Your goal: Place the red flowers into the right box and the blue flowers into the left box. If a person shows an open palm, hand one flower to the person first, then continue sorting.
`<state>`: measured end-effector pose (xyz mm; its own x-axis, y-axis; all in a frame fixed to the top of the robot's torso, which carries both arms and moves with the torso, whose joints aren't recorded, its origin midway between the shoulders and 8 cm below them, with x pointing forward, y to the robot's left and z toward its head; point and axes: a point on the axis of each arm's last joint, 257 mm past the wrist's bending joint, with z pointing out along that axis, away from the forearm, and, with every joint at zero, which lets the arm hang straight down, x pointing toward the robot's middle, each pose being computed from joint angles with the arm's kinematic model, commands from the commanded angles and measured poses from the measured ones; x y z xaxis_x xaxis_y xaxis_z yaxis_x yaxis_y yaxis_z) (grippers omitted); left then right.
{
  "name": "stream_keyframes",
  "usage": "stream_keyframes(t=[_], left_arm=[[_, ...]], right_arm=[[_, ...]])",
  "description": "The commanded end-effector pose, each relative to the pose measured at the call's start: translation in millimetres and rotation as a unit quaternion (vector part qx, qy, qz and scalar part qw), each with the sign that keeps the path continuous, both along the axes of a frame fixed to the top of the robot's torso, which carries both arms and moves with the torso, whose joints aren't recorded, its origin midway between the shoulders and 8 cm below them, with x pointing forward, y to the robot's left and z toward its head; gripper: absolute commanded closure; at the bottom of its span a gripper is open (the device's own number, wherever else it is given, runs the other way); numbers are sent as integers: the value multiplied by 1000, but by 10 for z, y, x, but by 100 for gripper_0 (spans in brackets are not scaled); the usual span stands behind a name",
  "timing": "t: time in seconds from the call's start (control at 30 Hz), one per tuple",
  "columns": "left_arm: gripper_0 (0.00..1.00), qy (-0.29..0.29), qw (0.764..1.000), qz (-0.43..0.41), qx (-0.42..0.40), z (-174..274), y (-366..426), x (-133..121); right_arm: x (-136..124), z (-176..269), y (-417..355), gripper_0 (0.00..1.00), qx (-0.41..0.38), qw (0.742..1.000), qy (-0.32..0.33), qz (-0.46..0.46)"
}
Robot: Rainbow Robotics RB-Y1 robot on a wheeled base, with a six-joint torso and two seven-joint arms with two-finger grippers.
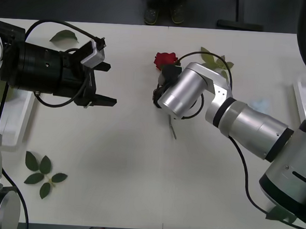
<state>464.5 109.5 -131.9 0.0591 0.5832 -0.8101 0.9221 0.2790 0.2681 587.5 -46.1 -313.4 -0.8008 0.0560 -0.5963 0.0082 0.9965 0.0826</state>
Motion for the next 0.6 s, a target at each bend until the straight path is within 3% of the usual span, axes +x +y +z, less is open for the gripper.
stream_keyframes(t=[0.03, 0.07, 0.1, 0.13, 0.2, 0.27, 0.6], left_arm=[[0, -37, 999, -21, 8, 200, -44, 16], [0, -36, 999, -20, 8, 189, -41, 15], [0, -37, 999, -21, 7, 195, -44, 12], [0, -37, 999, -21, 8, 196, -43, 17], [0, -35, 999, -21, 8, 189, -43, 10], [0, -37, 999, -22, 8, 200, -46, 11], [0, -35, 999, -22, 9, 188, -44, 3]], right_arm=[[-42, -195, -60, 8, -30, 999, 0, 30], [-42, -205, -70, 15, -34, 999, -2, 31], [-48, -222, -86, 35, -44, 998, -4, 36], [-47, -227, -92, 47, -47, 998, -5, 37], [-70, -277, -137, 87, -63, 997, -4, 43], [-77, -302, -166, 100, -70, 997, -4, 44], [-68, -347, -273, 100, -83, 996, 1, 43]])
